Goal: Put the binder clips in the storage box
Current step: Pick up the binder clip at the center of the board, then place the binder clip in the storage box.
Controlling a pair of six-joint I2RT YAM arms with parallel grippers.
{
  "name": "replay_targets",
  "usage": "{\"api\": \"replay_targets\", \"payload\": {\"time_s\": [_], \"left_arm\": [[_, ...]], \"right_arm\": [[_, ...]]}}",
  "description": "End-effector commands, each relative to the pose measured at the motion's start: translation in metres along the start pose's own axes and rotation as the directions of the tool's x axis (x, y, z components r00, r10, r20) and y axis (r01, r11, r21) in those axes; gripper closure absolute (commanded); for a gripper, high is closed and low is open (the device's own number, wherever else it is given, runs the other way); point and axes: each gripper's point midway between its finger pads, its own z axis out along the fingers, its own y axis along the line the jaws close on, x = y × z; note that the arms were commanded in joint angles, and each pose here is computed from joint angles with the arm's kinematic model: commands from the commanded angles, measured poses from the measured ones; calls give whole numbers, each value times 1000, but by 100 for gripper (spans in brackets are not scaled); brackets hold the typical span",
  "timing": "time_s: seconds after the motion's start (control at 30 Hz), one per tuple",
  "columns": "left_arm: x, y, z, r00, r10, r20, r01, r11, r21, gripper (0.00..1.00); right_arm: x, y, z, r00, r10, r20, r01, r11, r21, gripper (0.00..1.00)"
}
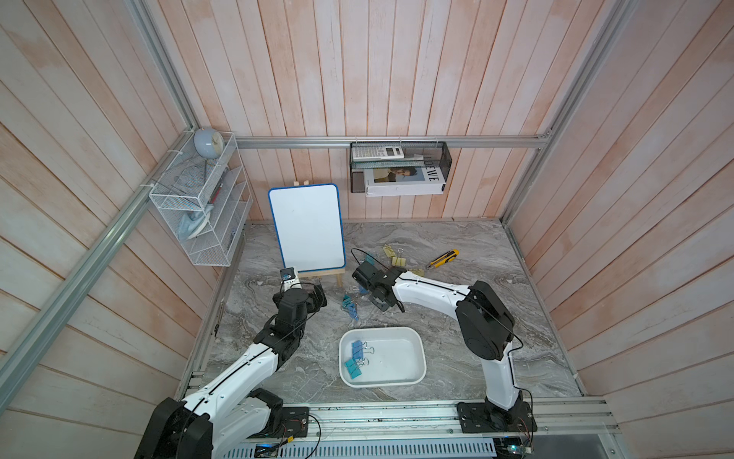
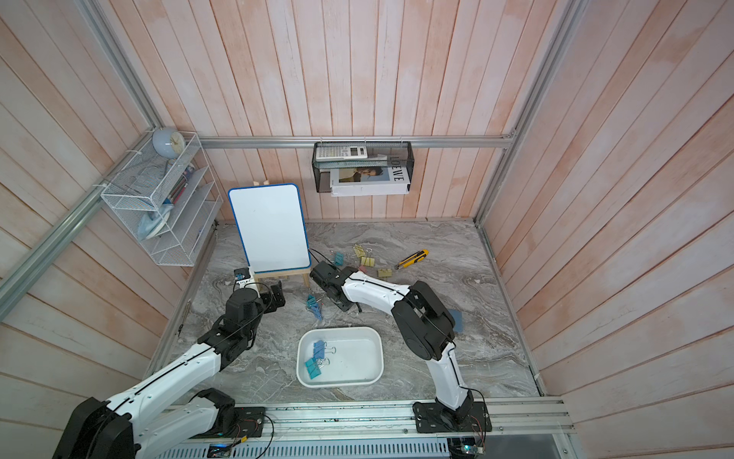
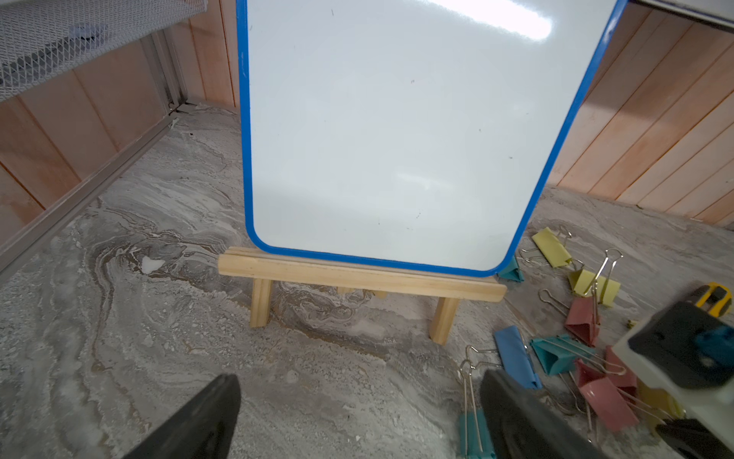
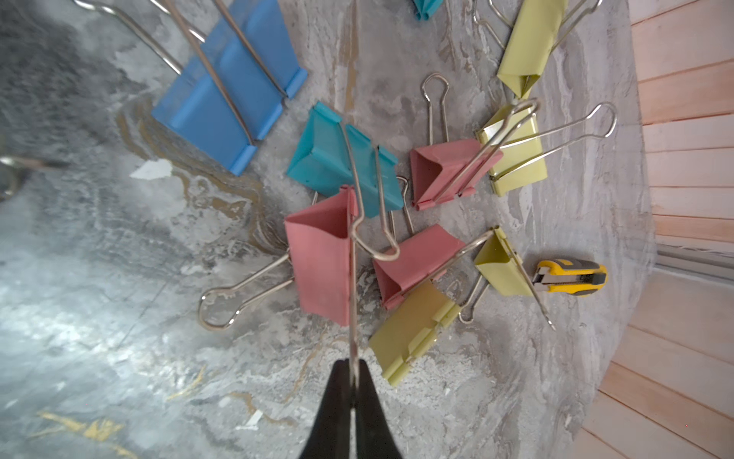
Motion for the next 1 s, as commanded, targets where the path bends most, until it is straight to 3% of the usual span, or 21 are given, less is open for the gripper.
{"api": "replay_targets", "payload": {"time_s": [0.0, 0.2, 0.47, 0.67, 0.9, 0.97], "left_arm": [[-2, 3, 1, 1000, 8, 12, -8, 1000, -10, 0], [-3, 3, 0, 1000, 9, 14, -9, 1000, -9, 0], [-3, 1, 0, 1000, 6, 10, -6, 1000, 1, 0], [-3, 1, -2, 1000, 3, 11, -3, 1000, 2, 0], [-2, 0, -1, 1000, -4, 8, 4, 1000, 11, 0], [-2, -1, -1, 1000, -5, 5, 5, 1000, 14, 0]], "right_arm": [[-2, 3, -12, 1000, 25, 18, -24, 999, -49, 100], [-2, 2, -48, 986, 149, 71, -137, 978, -157, 100], [13, 6, -120, 910, 396, 122, -314, 850, -423, 100], [38, 15, -159, 826, 559, 76, -412, 690, -596, 100], [79, 43, -185, 725, 684, -81, -490, 431, -758, 100], [92, 55, -185, 713, 691, -119, -505, 389, -770, 100]]}}
